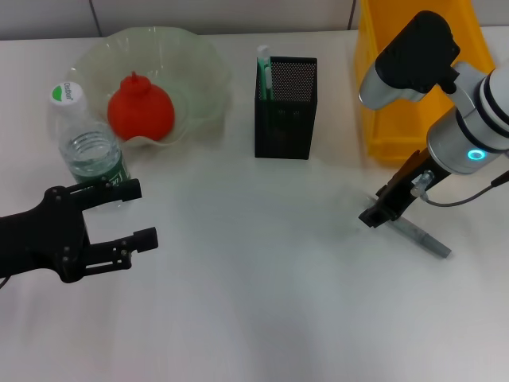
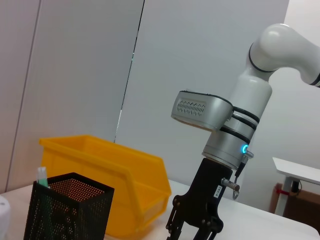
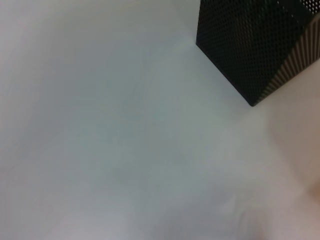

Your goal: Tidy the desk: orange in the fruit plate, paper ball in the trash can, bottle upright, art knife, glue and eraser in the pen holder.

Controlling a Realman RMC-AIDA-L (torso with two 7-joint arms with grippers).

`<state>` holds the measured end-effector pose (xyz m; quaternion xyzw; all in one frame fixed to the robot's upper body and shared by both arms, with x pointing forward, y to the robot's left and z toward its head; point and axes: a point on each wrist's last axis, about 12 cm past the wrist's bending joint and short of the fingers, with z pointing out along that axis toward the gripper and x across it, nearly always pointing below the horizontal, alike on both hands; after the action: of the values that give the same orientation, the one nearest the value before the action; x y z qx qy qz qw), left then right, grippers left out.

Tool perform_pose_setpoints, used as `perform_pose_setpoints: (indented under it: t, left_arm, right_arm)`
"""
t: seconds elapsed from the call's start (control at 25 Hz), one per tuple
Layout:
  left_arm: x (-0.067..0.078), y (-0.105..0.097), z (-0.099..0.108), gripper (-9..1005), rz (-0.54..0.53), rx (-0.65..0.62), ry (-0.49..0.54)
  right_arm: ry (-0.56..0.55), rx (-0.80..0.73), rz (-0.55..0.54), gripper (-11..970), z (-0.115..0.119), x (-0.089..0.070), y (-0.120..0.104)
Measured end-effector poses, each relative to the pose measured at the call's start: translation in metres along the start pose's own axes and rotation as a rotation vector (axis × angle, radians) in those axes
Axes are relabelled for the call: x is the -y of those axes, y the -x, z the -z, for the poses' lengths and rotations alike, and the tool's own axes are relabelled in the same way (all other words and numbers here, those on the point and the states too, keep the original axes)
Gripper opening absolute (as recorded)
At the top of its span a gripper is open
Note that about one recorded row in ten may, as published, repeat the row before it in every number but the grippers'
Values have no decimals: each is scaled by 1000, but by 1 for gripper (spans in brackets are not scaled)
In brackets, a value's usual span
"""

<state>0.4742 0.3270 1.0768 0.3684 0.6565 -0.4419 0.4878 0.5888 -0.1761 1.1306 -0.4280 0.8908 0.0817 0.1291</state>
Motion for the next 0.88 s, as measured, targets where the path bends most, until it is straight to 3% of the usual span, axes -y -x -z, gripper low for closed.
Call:
perform_pose_setpoints:
  t: [0.32, 0.52, 0.88]
  left_arm:
    - [1, -1, 0, 797, -1, 1, -2]
    - [0, -1, -1, 797, 0, -1, 0]
    - [1, -2, 0, 797, 3, 0, 2]
  right_arm:
    - [-12, -11, -11, 476, -10, 3, -4]
    - [-14, -13, -12, 290, -13, 3, -4]
    - [-15, -7, -16, 182, -12, 4, -4]
